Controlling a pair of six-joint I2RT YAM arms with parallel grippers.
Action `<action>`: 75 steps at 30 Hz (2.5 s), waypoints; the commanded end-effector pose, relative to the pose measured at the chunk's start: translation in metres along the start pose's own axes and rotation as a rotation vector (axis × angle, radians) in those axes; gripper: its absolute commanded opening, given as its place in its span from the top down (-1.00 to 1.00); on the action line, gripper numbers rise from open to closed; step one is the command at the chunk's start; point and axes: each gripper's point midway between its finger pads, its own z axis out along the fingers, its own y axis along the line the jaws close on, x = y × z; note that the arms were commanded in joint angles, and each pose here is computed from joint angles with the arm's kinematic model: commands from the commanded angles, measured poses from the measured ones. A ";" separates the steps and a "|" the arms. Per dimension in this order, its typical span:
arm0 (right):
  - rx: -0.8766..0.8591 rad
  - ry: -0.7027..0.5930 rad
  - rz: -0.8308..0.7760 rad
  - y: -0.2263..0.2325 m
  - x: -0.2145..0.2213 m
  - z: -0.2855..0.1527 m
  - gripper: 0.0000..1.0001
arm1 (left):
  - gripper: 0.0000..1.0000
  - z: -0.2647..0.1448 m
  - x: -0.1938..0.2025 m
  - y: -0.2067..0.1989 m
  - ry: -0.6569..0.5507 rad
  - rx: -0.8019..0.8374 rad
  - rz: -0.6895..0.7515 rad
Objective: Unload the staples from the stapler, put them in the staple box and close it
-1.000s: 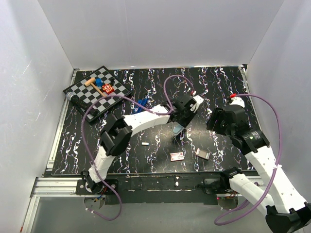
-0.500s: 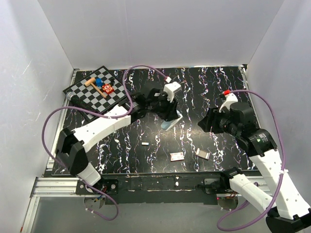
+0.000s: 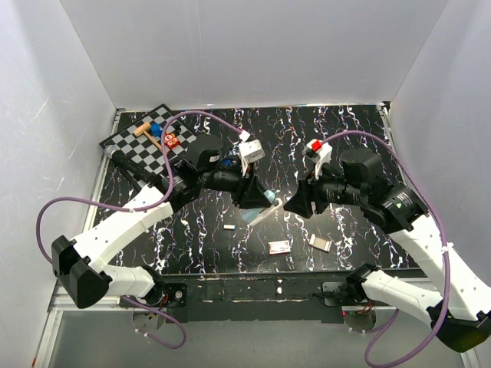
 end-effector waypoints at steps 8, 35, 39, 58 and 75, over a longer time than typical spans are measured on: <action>-0.205 -0.015 -0.271 0.053 -0.018 -0.018 -0.21 | 1.00 -0.026 0.005 -0.053 -0.024 0.248 0.074; -0.374 0.041 -0.299 0.092 -0.011 0.010 -0.17 | 1.00 -0.037 0.006 -0.068 -0.061 0.297 0.104; -0.385 0.049 -0.297 0.094 -0.009 0.013 -0.11 | 1.00 -0.039 0.005 -0.070 -0.066 0.300 0.109; -0.467 0.091 -0.283 0.103 0.012 0.014 0.97 | 1.00 -0.044 -0.002 -0.073 -0.108 0.285 0.133; -0.512 0.109 -0.156 0.097 0.067 0.018 0.97 | 1.00 -0.069 -0.034 -0.064 -0.305 0.088 0.192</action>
